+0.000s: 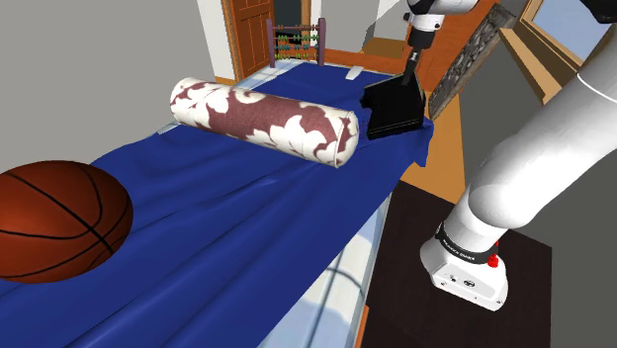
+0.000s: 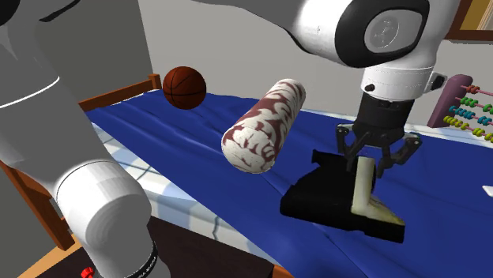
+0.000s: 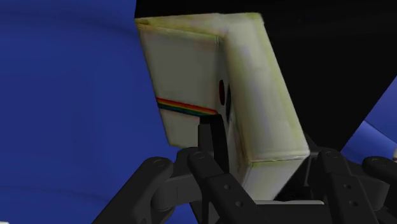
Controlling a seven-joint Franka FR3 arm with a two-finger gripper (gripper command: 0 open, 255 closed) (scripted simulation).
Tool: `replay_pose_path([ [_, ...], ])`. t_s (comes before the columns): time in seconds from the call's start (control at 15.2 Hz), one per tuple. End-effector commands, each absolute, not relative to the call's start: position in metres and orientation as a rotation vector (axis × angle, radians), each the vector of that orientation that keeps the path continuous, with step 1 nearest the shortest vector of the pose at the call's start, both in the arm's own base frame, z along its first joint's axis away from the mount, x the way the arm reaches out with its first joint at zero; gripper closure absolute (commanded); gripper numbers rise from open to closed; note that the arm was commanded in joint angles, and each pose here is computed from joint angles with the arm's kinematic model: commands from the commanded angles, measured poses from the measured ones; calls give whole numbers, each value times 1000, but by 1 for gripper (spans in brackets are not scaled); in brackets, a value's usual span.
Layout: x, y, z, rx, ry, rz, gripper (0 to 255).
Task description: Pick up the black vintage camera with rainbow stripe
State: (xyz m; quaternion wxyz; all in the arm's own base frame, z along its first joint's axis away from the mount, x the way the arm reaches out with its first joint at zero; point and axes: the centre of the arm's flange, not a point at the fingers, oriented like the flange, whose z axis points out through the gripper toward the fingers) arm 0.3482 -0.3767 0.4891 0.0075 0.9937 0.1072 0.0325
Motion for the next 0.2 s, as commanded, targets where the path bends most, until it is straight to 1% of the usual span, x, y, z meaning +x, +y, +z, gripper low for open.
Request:
replay_pose_path([
  [0.0,347,-376,501,3104,334,108,255],
  [0.13,347,-376,502,3104,334,108,255],
])
